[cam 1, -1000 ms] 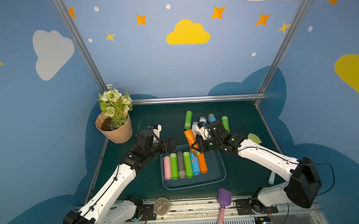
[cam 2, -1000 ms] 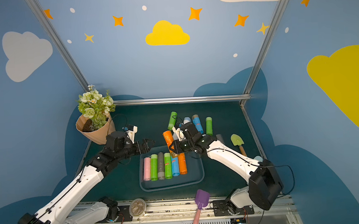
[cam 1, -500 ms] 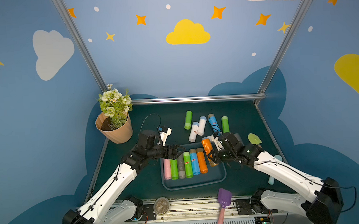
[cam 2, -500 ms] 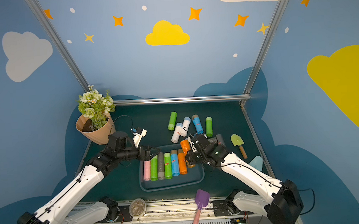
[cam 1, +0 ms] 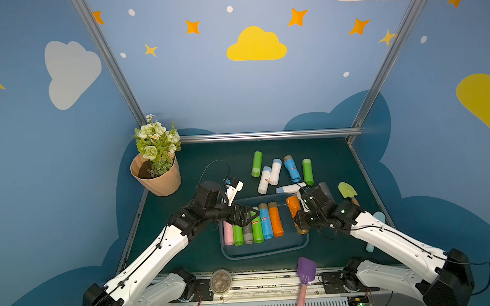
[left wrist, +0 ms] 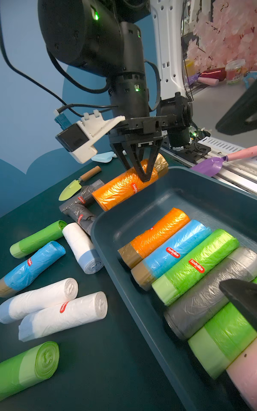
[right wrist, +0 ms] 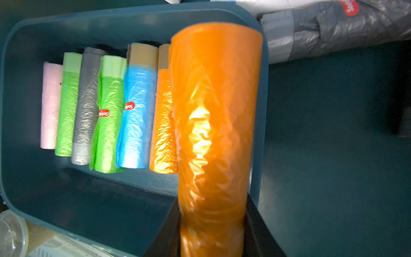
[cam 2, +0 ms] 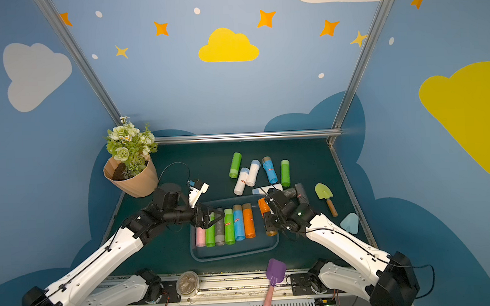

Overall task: Put the roll of trash bags into the storage box
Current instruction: Place the roll of trash bags in the storage box.

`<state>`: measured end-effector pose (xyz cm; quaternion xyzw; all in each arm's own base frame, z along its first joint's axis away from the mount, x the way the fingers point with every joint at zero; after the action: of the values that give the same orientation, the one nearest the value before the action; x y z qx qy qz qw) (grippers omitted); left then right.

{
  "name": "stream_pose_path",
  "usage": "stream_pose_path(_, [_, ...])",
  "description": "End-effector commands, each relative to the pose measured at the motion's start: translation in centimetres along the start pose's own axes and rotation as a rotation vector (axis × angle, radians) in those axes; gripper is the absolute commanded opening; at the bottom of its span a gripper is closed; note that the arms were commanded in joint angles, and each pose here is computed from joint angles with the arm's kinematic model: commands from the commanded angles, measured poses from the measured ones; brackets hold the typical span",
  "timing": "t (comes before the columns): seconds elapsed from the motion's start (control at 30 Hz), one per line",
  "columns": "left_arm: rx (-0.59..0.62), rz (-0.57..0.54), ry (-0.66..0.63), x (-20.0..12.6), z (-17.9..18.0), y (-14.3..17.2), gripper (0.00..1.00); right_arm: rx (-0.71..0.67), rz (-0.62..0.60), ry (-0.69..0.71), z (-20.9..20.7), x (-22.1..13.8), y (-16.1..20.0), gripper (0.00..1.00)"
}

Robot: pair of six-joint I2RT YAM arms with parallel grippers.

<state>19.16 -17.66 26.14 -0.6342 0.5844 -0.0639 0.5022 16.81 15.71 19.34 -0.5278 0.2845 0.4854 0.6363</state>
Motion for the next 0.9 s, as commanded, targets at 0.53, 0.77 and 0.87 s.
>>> stream_pose_path(0.53, [0.038, -0.002, 0.006, -0.4, -0.3, -0.1, 1.0, 0.024, 0.041, -0.007, 1.4, 4.8, -1.3, 0.32])
stream_pose_path(0.77, [0.037, -0.002, 0.008, -0.3, -0.4, -0.1, 1.0, 0.051, 0.031, 0.011, 1.3, 5.7, -1.3, 0.32])
stream_pose_path(0.87, [0.037, -0.002, 0.011, -0.4, -0.4, -0.2, 1.0, 0.051, 0.029, 0.019, 1.3, 6.1, -1.4, 0.33])
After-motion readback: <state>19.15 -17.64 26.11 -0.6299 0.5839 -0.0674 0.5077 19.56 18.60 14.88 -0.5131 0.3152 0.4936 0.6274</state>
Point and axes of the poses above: each gripper's point midway between its finger pads, its own x axis out along the fingers, its own z axis along the line the jaws close on, y = z × x, the point moved 8 cm from there along -x, back along the fingers, and after that the axes turned 7 degrees about x, right-handed, at the moved point
